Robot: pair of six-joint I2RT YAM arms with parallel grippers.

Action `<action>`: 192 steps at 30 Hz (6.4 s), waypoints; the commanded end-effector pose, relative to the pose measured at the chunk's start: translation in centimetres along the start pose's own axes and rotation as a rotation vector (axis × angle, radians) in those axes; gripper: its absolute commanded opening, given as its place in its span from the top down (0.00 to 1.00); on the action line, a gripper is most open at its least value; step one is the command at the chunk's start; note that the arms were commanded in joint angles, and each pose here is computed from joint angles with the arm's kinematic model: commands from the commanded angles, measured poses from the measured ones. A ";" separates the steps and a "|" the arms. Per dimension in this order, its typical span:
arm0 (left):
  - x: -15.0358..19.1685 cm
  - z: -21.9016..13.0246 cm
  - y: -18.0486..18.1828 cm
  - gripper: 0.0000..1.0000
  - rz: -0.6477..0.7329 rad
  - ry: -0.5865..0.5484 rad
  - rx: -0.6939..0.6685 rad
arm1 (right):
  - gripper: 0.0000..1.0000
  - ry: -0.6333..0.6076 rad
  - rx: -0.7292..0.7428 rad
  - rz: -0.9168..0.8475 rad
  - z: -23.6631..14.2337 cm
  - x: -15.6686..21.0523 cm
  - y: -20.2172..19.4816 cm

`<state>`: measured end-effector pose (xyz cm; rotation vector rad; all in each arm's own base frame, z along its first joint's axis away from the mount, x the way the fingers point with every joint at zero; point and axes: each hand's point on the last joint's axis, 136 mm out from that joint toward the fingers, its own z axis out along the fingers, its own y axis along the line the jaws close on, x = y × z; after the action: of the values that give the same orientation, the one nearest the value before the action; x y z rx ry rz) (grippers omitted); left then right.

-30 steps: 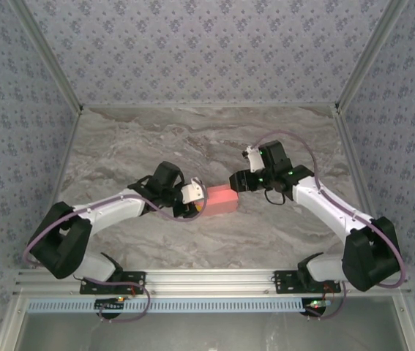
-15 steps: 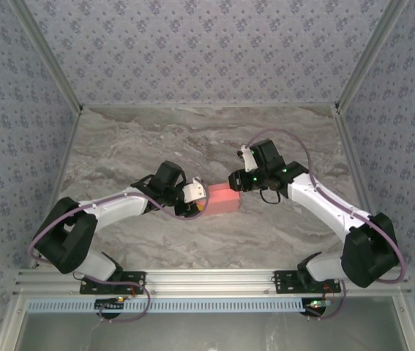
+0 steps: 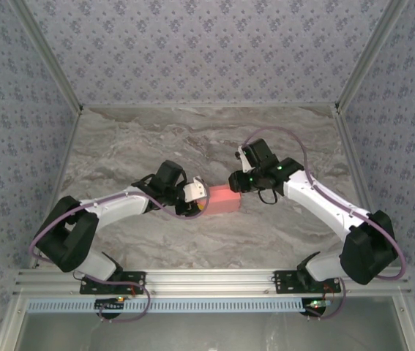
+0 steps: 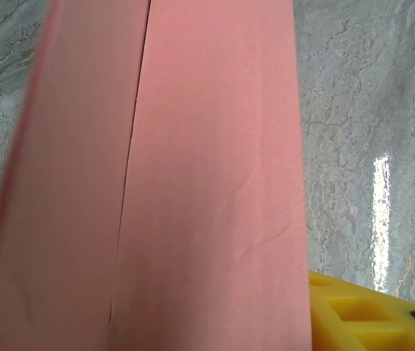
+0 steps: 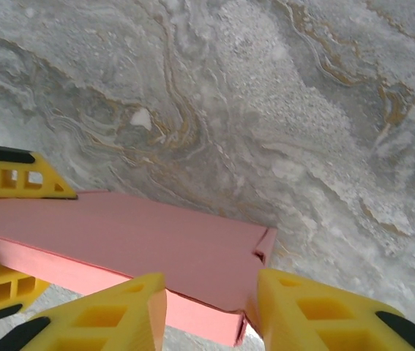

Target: Fold the paper box

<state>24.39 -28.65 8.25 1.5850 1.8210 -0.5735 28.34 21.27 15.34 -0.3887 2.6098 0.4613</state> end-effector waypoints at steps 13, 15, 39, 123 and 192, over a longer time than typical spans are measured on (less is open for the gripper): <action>-0.5 -0.2 -0.1 0.51 0.010 -0.021 0.019 | 0.34 0.082 0.058 -0.046 -1.2 1.2 -2.3; -0.5 -0.1 -0.1 0.51 0.013 -0.022 0.022 | 0.33 0.075 0.022 -0.038 -1.8 1.0 -2.1; -0.8 -0.2 -0.2 0.52 0.001 -0.036 0.031 | 0.57 -0.073 -0.022 -0.436 -0.5 -0.4 -1.9; -1.2 -0.7 2.6 0.46 -0.024 -0.044 -0.148 | 0.84 0.012 0.249 0.136 2.5 2.1 1.1; -0.9 0.5 0.8 0.48 0.025 -0.001 0.038 | 0.94 0.091 0.202 0.154 2.5 0.7 1.5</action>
<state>25.90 -28.99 8.37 1.5991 1.8207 -0.5549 28.48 21.98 13.64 -0.1496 2.7318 0.1462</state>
